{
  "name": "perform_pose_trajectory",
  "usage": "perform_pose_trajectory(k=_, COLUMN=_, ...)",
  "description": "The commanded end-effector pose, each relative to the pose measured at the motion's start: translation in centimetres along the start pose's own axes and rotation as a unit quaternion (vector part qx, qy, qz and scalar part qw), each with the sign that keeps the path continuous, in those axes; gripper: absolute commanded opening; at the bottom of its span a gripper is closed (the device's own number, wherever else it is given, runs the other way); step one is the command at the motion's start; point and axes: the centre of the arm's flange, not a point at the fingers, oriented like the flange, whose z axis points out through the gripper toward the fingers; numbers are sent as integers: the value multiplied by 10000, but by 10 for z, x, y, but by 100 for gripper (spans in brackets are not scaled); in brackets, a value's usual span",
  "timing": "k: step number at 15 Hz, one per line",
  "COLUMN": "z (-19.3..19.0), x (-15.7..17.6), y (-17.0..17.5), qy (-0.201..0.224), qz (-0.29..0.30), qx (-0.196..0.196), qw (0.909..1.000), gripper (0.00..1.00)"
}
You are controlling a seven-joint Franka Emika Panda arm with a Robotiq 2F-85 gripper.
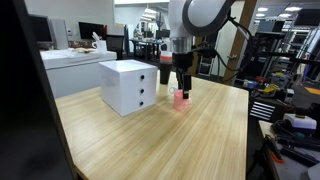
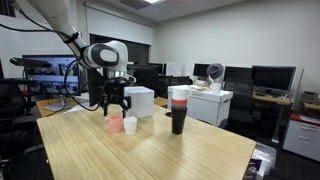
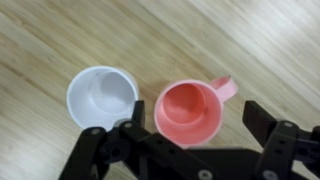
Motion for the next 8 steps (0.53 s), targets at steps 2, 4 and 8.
perform_pose_trajectory(k=2, z=6, x=-3, y=-15, qy=105, qz=-189, qx=-372, qw=9991, gripper=100)
perform_pose_trajectory(k=4, z=6, x=3, y=-15, qy=180, qz=-240, qx=-472, qw=9984, gripper=100)
perform_pose_trajectory(k=8, z=9, x=11, y=-14, qy=274, qz=-220, qx=-509, qw=9981, gripper=100)
